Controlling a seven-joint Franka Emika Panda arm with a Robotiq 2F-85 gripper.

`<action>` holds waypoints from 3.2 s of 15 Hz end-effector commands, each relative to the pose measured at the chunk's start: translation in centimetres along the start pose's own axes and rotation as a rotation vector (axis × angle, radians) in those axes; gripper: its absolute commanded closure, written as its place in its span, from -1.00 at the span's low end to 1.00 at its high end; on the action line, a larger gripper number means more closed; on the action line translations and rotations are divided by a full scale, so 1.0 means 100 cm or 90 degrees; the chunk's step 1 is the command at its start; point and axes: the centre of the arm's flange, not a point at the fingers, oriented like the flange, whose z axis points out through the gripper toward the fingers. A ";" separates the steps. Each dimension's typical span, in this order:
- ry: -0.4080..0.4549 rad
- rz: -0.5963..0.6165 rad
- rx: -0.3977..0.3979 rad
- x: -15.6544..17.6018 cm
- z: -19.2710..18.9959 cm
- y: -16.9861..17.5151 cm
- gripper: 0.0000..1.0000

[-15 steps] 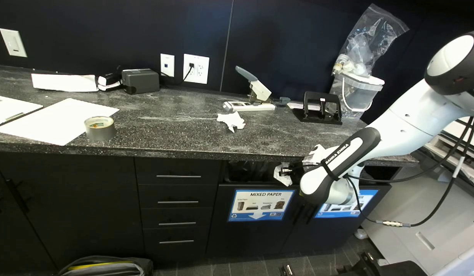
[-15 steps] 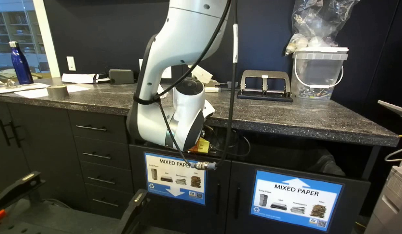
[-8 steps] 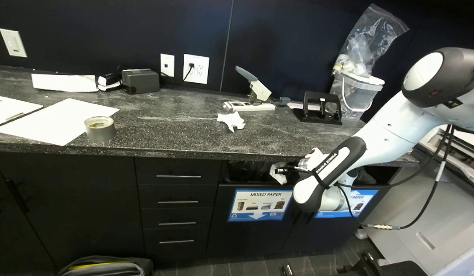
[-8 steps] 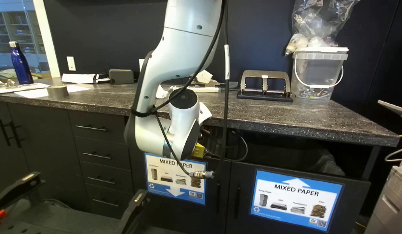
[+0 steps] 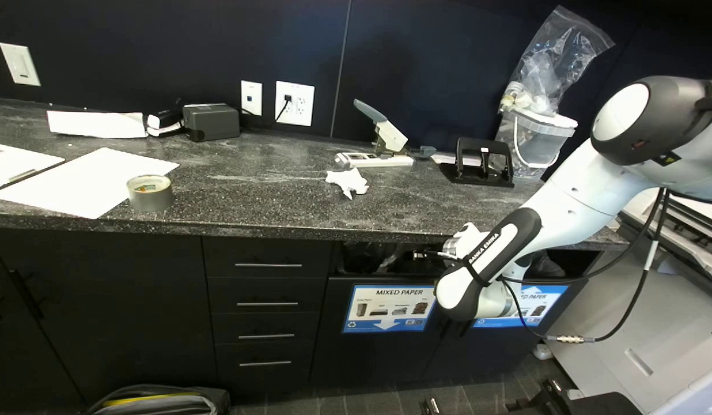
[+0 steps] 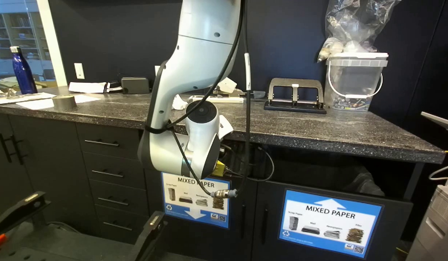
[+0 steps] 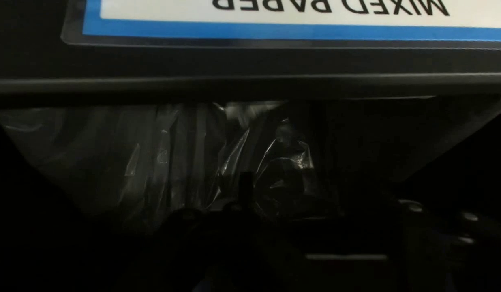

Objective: Pick up the pieces of papers from the countertop and put them in the right bin.

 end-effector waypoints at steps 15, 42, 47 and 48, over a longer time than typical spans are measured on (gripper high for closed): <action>-0.246 -0.107 0.053 0.001 -0.148 -0.067 -1.00; -0.235 -0.122 0.033 0.227 -0.105 -0.169 -1.00; -0.245 -0.086 0.092 0.238 -0.068 -0.204 -1.00; -0.238 -0.088 0.100 0.237 -0.063 -0.214 -1.00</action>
